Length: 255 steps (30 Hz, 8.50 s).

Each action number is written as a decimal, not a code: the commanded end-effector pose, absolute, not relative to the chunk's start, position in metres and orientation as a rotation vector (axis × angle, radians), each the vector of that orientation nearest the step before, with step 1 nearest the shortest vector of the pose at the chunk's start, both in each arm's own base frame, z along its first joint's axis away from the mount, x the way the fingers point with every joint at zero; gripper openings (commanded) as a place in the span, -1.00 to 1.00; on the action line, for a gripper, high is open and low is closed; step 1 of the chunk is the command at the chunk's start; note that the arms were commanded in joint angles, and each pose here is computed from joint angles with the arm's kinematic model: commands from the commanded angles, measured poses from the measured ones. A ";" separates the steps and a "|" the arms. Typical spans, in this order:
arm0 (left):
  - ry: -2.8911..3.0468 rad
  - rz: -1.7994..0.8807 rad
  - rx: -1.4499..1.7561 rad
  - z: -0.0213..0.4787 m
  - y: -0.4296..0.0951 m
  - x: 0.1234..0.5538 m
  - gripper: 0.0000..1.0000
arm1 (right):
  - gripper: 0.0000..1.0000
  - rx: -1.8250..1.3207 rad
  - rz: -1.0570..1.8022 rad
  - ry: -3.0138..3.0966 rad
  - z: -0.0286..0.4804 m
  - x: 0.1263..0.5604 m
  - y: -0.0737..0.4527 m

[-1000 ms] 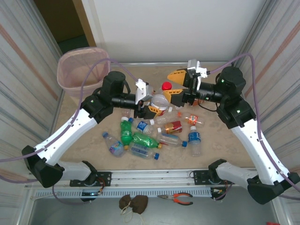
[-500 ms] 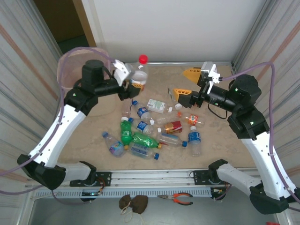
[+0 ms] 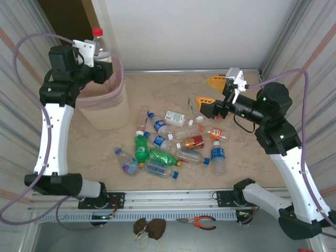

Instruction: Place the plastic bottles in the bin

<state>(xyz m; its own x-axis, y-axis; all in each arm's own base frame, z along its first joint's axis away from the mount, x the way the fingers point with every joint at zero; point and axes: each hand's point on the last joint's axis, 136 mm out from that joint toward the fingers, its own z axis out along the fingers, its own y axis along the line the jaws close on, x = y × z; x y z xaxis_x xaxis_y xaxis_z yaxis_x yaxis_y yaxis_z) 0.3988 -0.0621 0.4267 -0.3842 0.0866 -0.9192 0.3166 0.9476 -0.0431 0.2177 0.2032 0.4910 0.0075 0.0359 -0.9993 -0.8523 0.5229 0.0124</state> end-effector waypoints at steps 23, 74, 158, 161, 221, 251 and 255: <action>2.595 -0.083 -0.104 0.241 0.019 0.438 -0.05 | 0.59 -0.762 0.781 1.397 0.485 0.221 0.196; 2.502 -0.195 -0.120 0.265 0.007 0.455 0.67 | 0.67 -0.520 0.674 1.728 0.421 0.303 0.184; 1.553 -0.841 0.488 0.464 -0.163 0.292 0.53 | -0.34 -0.222 0.636 2.235 0.305 0.467 0.194; 1.495 -0.865 0.545 0.475 -0.176 0.284 0.53 | -0.34 -0.261 0.732 2.098 0.345 0.444 0.199; 0.933 -1.328 1.275 0.545 -0.329 0.157 -0.25 | -0.42 -0.880 1.249 0.938 0.604 0.149 0.231; 1.531 -0.639 0.752 0.506 -0.227 0.284 -0.44 | 0.56 -0.666 0.886 1.199 0.560 0.187 0.192; 1.629 -0.515 0.626 0.497 -0.184 0.309 -0.44 | 0.55 -0.641 0.864 1.235 0.553 0.197 0.188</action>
